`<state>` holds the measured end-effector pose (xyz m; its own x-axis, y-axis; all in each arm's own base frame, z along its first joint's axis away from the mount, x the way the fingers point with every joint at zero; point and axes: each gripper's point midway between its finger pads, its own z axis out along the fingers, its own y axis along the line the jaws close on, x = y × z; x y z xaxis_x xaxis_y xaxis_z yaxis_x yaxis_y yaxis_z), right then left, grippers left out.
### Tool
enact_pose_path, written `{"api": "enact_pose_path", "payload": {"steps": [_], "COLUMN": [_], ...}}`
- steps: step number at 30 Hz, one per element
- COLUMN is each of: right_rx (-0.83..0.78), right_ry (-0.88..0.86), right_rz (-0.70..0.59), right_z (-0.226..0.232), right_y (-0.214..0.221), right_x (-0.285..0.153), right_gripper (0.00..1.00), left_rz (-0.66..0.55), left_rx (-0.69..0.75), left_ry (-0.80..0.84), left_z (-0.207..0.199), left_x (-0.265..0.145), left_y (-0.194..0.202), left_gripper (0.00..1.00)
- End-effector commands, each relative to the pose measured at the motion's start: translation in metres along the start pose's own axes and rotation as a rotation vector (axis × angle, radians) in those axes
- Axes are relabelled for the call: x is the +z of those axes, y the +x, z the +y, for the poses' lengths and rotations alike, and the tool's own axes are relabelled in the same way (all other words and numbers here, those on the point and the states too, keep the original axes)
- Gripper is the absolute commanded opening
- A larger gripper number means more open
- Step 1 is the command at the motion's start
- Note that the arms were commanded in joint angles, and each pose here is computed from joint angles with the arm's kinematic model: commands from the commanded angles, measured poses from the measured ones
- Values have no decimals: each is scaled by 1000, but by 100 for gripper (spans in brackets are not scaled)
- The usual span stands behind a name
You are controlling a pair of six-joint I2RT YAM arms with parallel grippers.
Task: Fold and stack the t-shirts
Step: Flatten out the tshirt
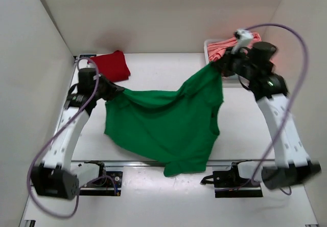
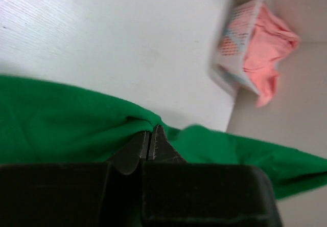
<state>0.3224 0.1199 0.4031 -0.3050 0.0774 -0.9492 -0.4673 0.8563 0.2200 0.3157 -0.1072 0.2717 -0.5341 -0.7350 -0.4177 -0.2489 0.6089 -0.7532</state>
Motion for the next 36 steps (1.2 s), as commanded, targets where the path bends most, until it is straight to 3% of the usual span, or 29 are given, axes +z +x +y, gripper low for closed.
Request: {"api": "enact_pose_path", "payload": {"steps": [1,3,4,5,6,7,8,9,10,12,14,15,16,17,19,22,26,31,36], "right_rx": [-8,42,31,57,63,50,66,69,85,103,169,193,219,217,249,260,285,339,377], "right_ry": [5,10,18,94,125,194,291,337,388,444,463,461,433,415,434,381,326,280,310], "right_rz": [0,20,-37,19,-1,-59,-20,-17,-34,22,166,147,250,233,359,429,591,654,680], "right_z": [-19,-34,-38,-63,-73,-85,-112,-127,-134,-144,-152,-146,-140,-130,-118,-75,-36,-15,-21], "right_y": [3,6,-20,3,-8,-38,-22,-27,-35,-15,48,42,88,83,145,183,251,288,306], "right_x": [71,124,137,172,198,200,219,223,219,202,183,163,157,139,108,68,31,-8,-25], "right_gripper": [0,0,0,14,27,32,47,57,58,63,61,60,60,58,56,56,56,56,57], "left_rz": [-41,-87,-91,-123,-137,-124,-165,-178,-187,-158,-156,-128,-124,-92,-54,0,19,78,173], "left_rx": [16,43,41,25,16,15,-1,0,0,20,26,16,5,-11,-5,58,149,325,331], "left_ry": [19,-27,-56,-67,-101,-128,-148,-173,-193,-235,-298,-371,-399,-440,-551,-665,-716,-849,-941], "left_z": [-7,7,17,21,32,41,50,59,64,85,106,129,137,154,184,212,225,232,266], "left_x": [50,80,99,103,114,123,118,118,113,108,97,94,89,87,80,74,84,97,100], "left_y": [-22,-47,-56,-74,-89,-88,-110,-114,-115,-101,-89,-73,-68,-55,-35,-14,-22,-53,-36], "left_gripper": [0,0,3,30,49,52,54,62,67,67,68,68,67,67,66,66,68,70,71]}}
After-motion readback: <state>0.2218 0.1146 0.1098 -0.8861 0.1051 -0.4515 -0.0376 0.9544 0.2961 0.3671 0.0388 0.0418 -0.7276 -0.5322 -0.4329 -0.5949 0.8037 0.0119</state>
